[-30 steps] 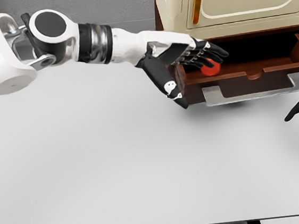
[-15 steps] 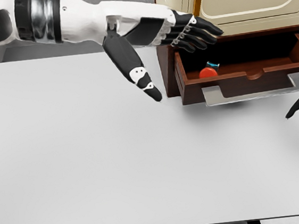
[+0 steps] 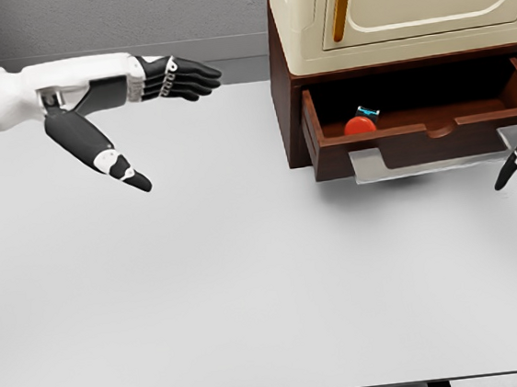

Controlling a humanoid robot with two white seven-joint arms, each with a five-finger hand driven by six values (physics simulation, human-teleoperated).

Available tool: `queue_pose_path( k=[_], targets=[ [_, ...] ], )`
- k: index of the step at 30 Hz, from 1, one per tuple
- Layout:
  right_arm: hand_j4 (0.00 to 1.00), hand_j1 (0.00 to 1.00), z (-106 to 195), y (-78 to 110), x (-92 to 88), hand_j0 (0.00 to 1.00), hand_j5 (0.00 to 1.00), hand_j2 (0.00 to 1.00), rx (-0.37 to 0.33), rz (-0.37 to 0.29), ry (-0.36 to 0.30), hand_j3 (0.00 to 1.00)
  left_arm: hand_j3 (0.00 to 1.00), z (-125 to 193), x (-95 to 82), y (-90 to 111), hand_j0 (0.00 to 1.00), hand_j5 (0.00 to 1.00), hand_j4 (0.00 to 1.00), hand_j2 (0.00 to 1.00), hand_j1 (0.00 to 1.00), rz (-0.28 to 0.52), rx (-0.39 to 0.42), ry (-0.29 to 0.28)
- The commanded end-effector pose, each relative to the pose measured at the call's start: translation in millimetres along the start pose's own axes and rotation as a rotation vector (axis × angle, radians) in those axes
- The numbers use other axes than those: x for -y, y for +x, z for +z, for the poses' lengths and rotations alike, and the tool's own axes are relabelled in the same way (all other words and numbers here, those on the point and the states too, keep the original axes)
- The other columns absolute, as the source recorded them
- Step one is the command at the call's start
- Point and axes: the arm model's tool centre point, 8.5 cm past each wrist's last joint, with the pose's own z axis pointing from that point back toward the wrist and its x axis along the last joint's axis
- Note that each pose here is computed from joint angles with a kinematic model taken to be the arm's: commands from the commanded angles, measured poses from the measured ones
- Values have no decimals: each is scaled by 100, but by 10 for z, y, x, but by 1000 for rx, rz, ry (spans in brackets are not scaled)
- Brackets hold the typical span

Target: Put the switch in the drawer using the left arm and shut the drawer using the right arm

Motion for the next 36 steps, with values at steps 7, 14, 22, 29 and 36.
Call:
queue_pose_path(
  k=[7,14,22,29,36],
  targets=[
    [53,53,-187,-58,-121,53,53,53,25,-33,39,53,100,-108,35,-5,100,100,100,100,100,-29,4,-24],
    [55,55,-170,-149,-149,55,55,55,-6,-33,49,55,100,-136,41,-8,100,100,100,100,100,-33,4,-30],
    [56,56,-429,-194,9,56,56,56,32,-11,40,56,100,-141,42,-7,100,100,100,100,100,-33,6,-31],
    [56,56,-552,-196,70,56,56,56,47,9,34,56,100,-153,44,-4,100,100,100,100,100,-33,8,-33],
    [56,56,-524,-300,89,56,56,56,19,-2,26,56,100,-162,62,-29,100,100,100,100,100,-27,7,-36]
  ],
)
